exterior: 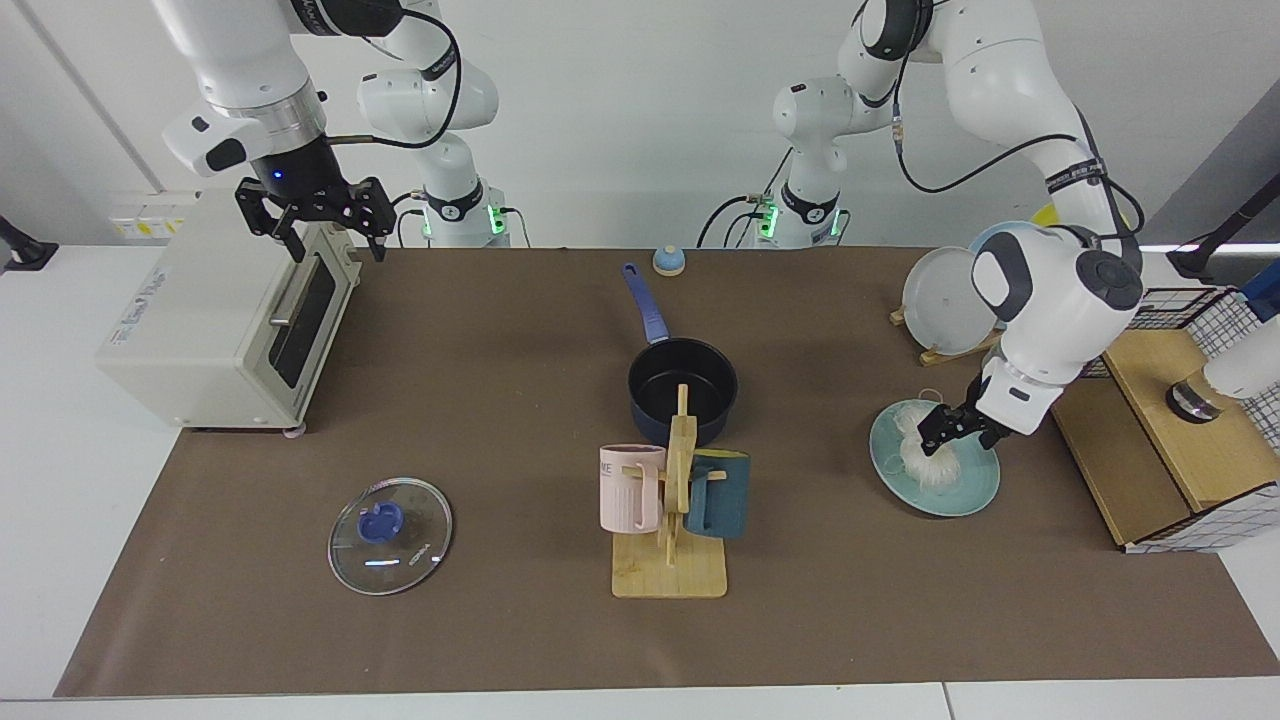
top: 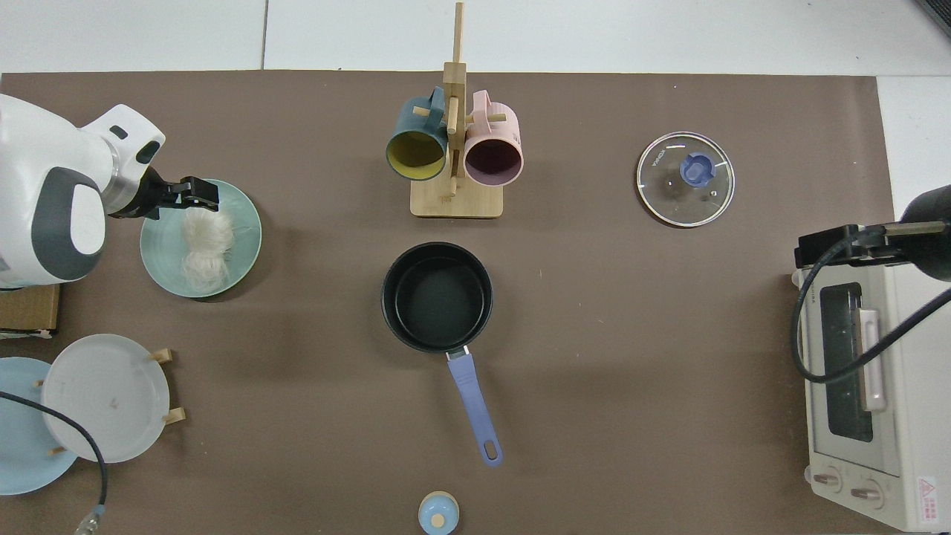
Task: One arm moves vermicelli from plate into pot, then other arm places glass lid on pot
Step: 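Grasp the white vermicelli on the teal plate with the left gripper, then carry the vermicelli over the black pot while the right gripper grasps the lid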
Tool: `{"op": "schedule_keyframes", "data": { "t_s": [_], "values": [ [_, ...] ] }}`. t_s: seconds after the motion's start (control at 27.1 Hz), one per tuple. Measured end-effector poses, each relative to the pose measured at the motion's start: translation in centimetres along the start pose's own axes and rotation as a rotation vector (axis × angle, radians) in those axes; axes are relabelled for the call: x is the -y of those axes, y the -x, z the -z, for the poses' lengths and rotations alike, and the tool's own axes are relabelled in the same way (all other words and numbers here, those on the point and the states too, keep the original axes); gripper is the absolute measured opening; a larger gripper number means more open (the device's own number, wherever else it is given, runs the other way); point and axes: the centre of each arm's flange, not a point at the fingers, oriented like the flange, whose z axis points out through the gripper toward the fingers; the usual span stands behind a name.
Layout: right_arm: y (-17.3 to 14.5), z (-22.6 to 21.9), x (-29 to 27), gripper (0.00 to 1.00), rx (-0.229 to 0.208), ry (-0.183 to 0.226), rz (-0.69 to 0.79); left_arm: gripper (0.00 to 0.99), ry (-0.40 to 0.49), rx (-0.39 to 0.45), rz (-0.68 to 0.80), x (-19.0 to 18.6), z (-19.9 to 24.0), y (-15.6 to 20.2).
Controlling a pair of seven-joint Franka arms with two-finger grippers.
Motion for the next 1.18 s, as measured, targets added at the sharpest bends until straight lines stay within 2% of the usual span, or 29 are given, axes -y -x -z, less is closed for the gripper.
{"op": "schedule_keyframes", "data": {
  "t_s": [0.11, 0.33, 0.48, 0.63, 0.7, 0.78, 0.81, 1.0, 1.03, 1.07, 1.18],
  "values": [
    [0.0, 0.1, -0.8, 1.00, -0.001, 0.001, -0.014, 0.991, 0.002, 0.002, 0.013, 0.6, -2.5, -0.4],
    [-1.2, -0.2, -1.6, 1.00, -0.004, 0.007, -0.030, 0.991, 0.005, -0.028, 0.042, 1.2, -4.1, -1.0],
    [-4.2, -1.2, -1.6, 1.00, -0.005, 0.017, -0.031, 0.991, 0.007, -0.026, 0.051, 1.1, -4.7, -1.0],
    [-8.4, -4.4, -1.6, 1.00, 0.004, 0.025, -0.035, 0.991, 0.009, -0.019, 0.064, 0.8, -5.3, -1.0],
    [-10.4, -6.6, -1.8, 1.00, 0.008, 0.030, -0.039, 0.859, 0.008, -0.008, 0.065, 0.6, -5.4, -0.9],
    [-12.1, -8.9, -1.9, 1.00, 0.008, 0.034, -0.041, 0.771, 0.001, 0.018, 0.057, 0.5, -5.6, -0.7],
    [-12.8, -9.8, -1.9, 1.00, 0.006, 0.036, -0.042, 0.648, -0.004, 0.031, 0.052, 0.4, -5.5, -0.6],
    [-15.3, -13.8, -1.8, 1.00, 0.001, 0.041, -0.039, 0.414, -0.029, 0.094, 0.038, 0.3, -3.3, -0.9],
    [-15.7, -14.3, -1.7, 1.00, -0.003, 0.042, -0.038, 0.313, -0.031, 0.100, 0.038, 0.3, -2.8, -1.0],
    [-16.1, -14.9, -1.7, 1.00, -0.008, 0.042, -0.037, 0.264, -0.033, 0.102, 0.037, 0.3, -2.2, -1.2],
    [-16.9, -16.3, -1.4, 1.00, -0.022, 0.043, -0.033, 0.203, -0.035, 0.104, 0.037, 0.2, -0.9, -1.3]
  ]
}}
